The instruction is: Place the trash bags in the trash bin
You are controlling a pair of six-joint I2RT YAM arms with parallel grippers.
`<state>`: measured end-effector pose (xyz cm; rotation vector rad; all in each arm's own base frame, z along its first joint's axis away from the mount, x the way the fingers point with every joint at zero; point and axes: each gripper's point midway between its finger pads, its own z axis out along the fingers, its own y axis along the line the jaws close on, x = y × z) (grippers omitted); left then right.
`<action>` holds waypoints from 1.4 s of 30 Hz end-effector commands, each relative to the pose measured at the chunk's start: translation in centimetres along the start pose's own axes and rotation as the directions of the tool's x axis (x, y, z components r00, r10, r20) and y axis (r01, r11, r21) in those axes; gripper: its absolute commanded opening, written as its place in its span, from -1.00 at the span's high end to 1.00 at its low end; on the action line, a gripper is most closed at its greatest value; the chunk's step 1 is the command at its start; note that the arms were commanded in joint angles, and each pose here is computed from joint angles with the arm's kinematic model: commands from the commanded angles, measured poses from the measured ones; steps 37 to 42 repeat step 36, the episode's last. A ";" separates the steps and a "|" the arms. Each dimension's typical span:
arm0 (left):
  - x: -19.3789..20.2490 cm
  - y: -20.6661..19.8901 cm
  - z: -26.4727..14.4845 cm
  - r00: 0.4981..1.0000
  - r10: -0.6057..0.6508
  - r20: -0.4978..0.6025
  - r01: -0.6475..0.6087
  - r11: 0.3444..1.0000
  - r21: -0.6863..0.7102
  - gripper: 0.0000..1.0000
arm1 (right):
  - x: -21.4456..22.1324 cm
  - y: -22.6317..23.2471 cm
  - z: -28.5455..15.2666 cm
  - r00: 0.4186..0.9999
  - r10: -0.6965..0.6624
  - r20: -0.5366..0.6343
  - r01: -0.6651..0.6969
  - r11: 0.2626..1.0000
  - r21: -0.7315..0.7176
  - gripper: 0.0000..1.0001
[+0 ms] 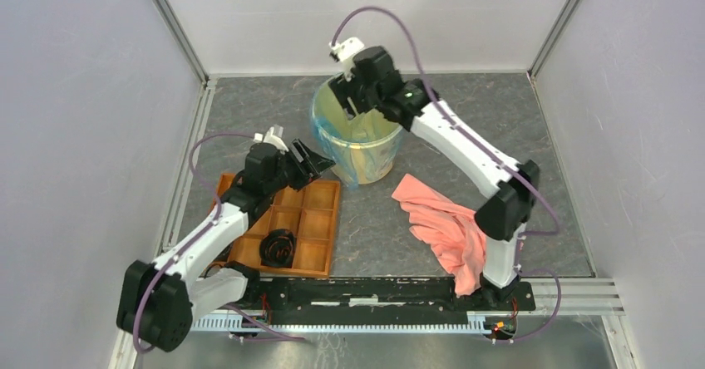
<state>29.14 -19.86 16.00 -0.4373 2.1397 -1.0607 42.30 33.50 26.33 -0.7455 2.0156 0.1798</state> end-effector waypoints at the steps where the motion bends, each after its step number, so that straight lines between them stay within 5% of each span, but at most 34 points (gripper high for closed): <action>1: -2.1 0.1 -3.7 0.994 0.063 0.094 -0.056 0.996 -0.071 -0.62 | -5.5 -3.1 -8.7 0.988 -0.012 0.154 0.002 0.998 0.065 -0.58; 6: -8.7 -6.4 -12.0 0.910 0.263 0.320 -0.241 0.965 -0.106 -0.85 | -6.0 -5.1 -18.2 0.950 -0.003 0.314 -0.024 0.996 0.082 -0.96; 11: -16.0 -16.5 -23.4 0.692 0.479 0.540 -0.459 0.870 -0.182 -0.96 | -4.7 -7.8 -26.8 0.904 0.053 0.425 -0.122 0.983 0.136 -0.96; 15: -18.2 -23.0 -30.6 0.543 0.496 0.677 -0.558 0.816 -0.150 -1.00 | -5.0 -9.3 -34.6 0.823 0.085 0.562 -0.181 0.976 0.118 -0.96; 20: -18.8 -26.4 -35.7 0.437 0.441 0.784 -0.597 0.794 -0.114 -1.00 | -5.2 -11.8 -42.9 0.712 0.096 0.695 -0.260 0.956 0.135 -0.96; 31: -18.9 -25.6 -34.9 0.463 0.435 0.772 -0.569 0.814 -0.117 -0.99 | -3.4 -13.9 -46.7 0.596 0.099 0.797 -0.364 0.918 0.158 -0.96; 42: -18.8 -25.3 -34.3 0.482 0.418 0.770 -0.554 0.826 -0.102 -1.00 | -3.1 -12.8 -44.9 0.606 0.082 0.792 -0.320 0.936 0.149 -0.96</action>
